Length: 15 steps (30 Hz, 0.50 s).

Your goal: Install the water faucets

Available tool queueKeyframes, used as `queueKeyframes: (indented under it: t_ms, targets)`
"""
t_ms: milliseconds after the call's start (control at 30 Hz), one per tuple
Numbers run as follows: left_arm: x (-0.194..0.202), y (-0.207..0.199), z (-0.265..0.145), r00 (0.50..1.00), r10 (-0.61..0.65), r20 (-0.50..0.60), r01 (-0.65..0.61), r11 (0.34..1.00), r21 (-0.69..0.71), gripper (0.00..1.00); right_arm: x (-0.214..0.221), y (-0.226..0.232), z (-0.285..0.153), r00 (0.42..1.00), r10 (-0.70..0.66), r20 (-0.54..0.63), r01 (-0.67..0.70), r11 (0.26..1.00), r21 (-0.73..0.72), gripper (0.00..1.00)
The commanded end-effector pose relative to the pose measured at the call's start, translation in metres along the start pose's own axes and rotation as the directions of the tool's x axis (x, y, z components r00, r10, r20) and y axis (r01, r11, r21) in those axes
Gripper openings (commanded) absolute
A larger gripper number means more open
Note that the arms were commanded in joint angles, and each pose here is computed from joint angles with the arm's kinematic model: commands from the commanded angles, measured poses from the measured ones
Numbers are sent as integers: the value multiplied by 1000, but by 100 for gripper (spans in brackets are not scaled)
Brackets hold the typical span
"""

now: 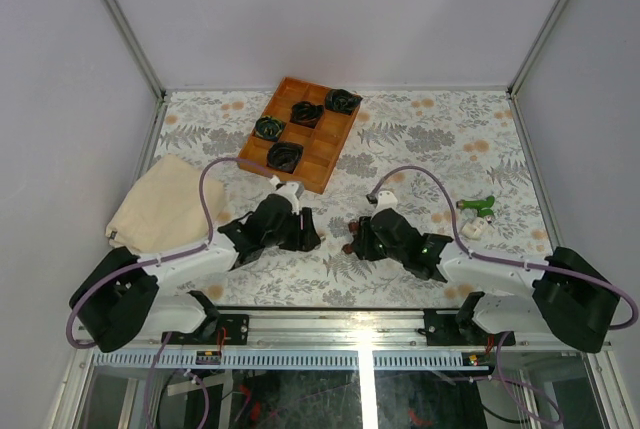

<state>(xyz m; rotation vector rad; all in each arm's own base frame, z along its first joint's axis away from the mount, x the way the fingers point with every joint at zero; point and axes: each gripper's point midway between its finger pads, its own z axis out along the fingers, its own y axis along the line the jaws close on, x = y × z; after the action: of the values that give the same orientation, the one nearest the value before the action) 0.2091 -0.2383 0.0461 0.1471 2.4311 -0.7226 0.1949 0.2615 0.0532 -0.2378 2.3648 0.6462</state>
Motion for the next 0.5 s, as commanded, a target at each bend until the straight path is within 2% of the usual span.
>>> queueKeyframes:
  t_ms: [0,200,467]
  targets:
    - [-24,-18,3,974,227,15,-228,971,66,56,-15,-13,-12,995,19,99,-23,999,35,0]
    - [-15,-10,20,918,380,-113,-381,924,9,56,-17,-22,-22,987,39,155,-46,998,43,1]
    - [-3,-9,29,871,445,-209,-459,888,-21,57,-17,-29,-28,985,28,172,-39,997,65,3]
